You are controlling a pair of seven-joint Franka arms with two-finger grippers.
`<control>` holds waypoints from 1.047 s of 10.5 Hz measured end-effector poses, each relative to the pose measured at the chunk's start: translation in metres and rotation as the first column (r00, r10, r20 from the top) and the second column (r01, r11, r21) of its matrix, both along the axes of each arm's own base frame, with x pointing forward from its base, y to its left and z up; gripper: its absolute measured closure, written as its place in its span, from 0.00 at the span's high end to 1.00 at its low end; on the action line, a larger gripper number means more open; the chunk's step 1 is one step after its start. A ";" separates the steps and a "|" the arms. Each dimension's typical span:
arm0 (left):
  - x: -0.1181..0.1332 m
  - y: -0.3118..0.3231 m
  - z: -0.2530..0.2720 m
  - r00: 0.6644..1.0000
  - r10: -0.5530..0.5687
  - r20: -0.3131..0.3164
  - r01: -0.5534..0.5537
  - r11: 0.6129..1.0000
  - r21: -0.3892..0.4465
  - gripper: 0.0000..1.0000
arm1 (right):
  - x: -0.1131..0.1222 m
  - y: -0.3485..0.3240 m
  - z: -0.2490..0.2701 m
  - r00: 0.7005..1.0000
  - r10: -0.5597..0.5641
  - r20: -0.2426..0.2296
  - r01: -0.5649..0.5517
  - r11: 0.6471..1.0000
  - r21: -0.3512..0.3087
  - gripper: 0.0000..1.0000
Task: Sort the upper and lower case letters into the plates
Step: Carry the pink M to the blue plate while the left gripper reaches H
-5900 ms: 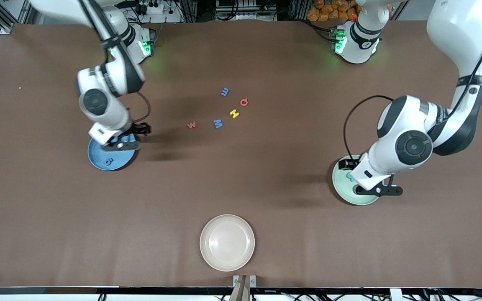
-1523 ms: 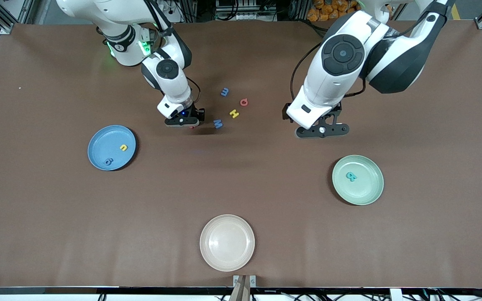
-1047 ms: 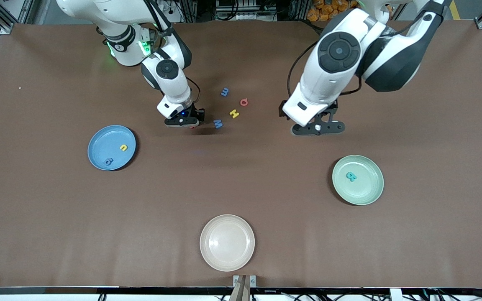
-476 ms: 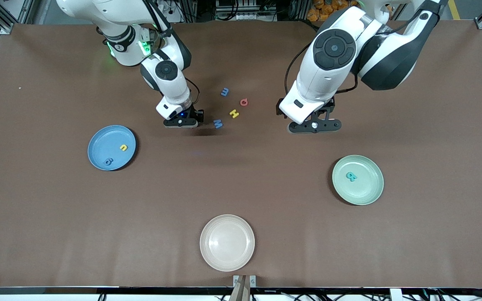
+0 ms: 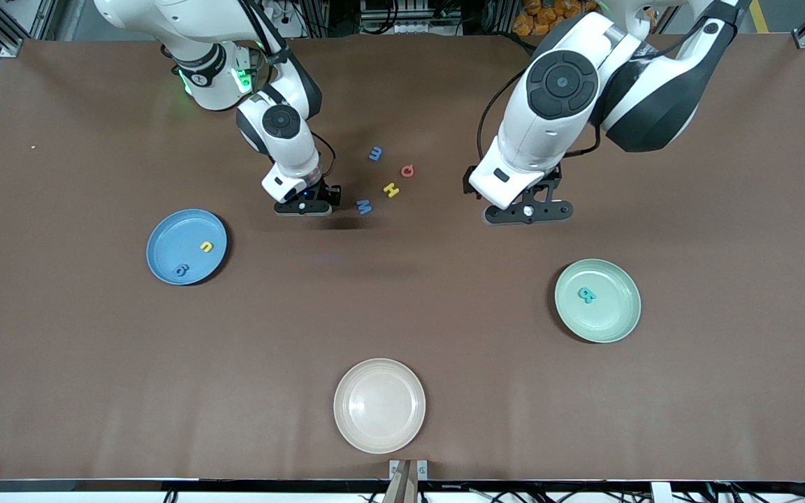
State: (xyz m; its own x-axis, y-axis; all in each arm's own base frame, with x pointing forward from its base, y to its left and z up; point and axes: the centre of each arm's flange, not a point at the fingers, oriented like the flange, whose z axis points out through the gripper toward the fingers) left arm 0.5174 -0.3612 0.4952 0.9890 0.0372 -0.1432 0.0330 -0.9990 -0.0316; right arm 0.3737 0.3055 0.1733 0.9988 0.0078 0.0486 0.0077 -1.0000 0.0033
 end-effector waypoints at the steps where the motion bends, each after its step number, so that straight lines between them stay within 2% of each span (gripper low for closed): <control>1: 0.000 0.000 -0.001 1.000 0.000 -0.001 0.000 1.000 0.001 1.00 | 0.001 0.000 0.001 1.000 -0.001 0.001 0.001 1.000 0.001 0.46; 7: -0.001 0.000 -0.003 1.000 -0.002 -0.005 0.002 1.000 0.003 1.00 | 0.003 0.000 0.002 1.000 -0.003 0.004 0.003 1.000 0.002 0.38; 11: -0.006 -0.006 -0.005 1.000 -0.014 -0.009 0.014 1.000 0.005 1.00 | 0.003 0.000 0.002 1.000 -0.003 0.004 0.003 1.000 0.002 0.38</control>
State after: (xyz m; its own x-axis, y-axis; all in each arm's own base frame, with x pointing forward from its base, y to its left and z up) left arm 0.5118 -0.3672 0.4904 0.9881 0.0243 -0.1520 0.0189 -0.9991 -0.0367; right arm 0.3764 0.3058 0.1756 0.9986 0.0050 0.0525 0.0049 -1.0000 0.0013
